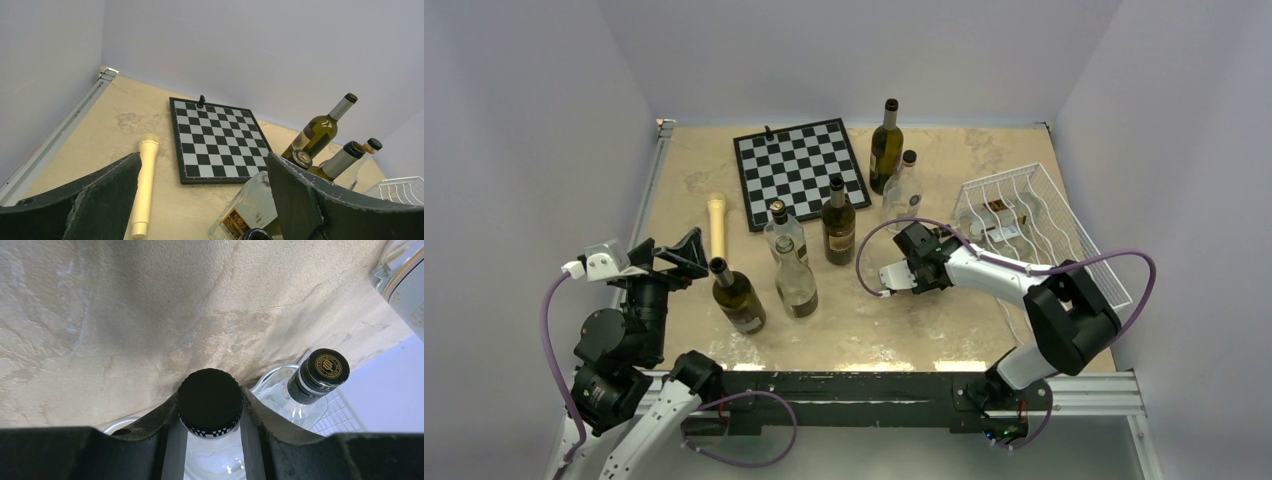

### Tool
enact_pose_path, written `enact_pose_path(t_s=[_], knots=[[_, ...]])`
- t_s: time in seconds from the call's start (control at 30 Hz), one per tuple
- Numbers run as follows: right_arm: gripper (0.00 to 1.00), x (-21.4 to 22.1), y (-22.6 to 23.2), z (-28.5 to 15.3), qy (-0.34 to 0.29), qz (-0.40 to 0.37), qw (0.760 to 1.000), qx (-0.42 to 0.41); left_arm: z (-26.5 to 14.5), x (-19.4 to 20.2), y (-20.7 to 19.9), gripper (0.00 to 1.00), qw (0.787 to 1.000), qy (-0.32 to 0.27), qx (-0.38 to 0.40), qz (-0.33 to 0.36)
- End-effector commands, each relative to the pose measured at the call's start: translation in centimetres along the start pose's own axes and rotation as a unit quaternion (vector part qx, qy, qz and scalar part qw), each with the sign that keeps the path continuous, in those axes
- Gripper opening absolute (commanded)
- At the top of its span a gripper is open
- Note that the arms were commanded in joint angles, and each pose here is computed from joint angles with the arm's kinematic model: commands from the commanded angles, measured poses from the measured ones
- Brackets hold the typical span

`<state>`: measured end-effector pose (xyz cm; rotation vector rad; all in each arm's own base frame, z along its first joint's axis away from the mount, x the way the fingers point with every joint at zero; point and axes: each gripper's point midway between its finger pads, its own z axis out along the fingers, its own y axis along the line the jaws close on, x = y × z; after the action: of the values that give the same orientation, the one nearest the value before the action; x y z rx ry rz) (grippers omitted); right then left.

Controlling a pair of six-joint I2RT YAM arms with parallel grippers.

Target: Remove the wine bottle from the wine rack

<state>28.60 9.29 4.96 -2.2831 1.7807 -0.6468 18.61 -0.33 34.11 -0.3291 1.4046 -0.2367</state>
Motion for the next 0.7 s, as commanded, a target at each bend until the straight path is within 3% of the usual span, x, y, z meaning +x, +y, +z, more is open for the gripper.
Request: enact_pose_path(t_s=[0.0,0.67], knots=[[0.37,-1.2,1.2,-0.8,-0.030,0.009,0.999,-0.032,0.2,-0.6,-0.6,1.00,1.000,-0.010,0.009,-0.013],[0.35,-3.6,1.0,-2.1,-0.049,-0.007,0.998,-0.038,0.2,-0.5,-0.5,1.00,1.000,-0.009,0.008,-0.013]])
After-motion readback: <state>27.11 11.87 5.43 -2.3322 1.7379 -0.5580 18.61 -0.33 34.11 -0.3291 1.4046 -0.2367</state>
